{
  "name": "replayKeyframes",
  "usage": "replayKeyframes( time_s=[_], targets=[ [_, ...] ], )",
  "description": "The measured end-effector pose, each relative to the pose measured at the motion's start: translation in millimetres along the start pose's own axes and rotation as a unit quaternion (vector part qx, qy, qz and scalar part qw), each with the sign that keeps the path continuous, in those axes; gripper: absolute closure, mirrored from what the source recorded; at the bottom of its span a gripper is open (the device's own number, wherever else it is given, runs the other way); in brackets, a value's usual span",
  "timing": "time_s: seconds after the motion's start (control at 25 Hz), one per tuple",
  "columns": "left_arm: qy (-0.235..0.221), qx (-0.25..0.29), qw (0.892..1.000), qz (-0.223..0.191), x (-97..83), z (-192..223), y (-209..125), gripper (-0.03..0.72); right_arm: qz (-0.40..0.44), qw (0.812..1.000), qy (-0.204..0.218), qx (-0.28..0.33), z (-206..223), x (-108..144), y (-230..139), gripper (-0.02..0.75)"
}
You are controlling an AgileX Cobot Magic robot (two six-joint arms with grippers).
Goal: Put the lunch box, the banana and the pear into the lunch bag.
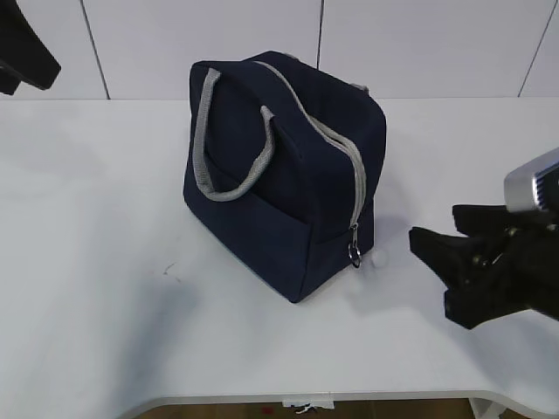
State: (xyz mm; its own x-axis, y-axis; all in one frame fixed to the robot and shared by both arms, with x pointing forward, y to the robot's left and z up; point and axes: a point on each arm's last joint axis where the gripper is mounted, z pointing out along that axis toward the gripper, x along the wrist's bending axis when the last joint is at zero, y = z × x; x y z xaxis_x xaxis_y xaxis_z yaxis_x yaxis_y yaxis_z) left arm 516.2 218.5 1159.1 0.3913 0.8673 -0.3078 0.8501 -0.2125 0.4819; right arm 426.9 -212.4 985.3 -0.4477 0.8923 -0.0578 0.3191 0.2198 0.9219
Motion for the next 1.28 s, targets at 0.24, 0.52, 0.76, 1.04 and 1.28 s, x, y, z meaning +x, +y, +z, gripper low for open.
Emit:
replayKeyframes(
  time_s=[0.24, 0.52, 0.76, 1.04, 1.28],
  targets=[
    [0.0, 0.001, 1.0, 0.0, 0.2, 1, 0, 0.307, 0.009, 0.999, 0.031, 0.041, 20, 6, -20, 0.321],
    [0.0, 0.001, 1.0, 0.0, 0.2, 1, 0, 0.307, 0.009, 0.998, 0.054, 0.038, 43, 11, -36, 0.326],
    [0.0, 0.001, 1.0, 0.0, 0.2, 1, 0, 0.309, 0.02, 0.997, 0.067, 0.036, 63, 14, -53, 0.327],
    [0.0, 0.001, 1.0, 0.0, 0.2, 1, 0, 0.326, 0.028, 0.996, 0.074, 0.03, 78, 16, -63, 0.327],
    [0.0, 0.001, 1.0, 0.0, 0.2, 1, 0, 0.327, 0.042, 0.997, 0.06, 0.02, 90, 14, -62, 0.328]
  ],
)
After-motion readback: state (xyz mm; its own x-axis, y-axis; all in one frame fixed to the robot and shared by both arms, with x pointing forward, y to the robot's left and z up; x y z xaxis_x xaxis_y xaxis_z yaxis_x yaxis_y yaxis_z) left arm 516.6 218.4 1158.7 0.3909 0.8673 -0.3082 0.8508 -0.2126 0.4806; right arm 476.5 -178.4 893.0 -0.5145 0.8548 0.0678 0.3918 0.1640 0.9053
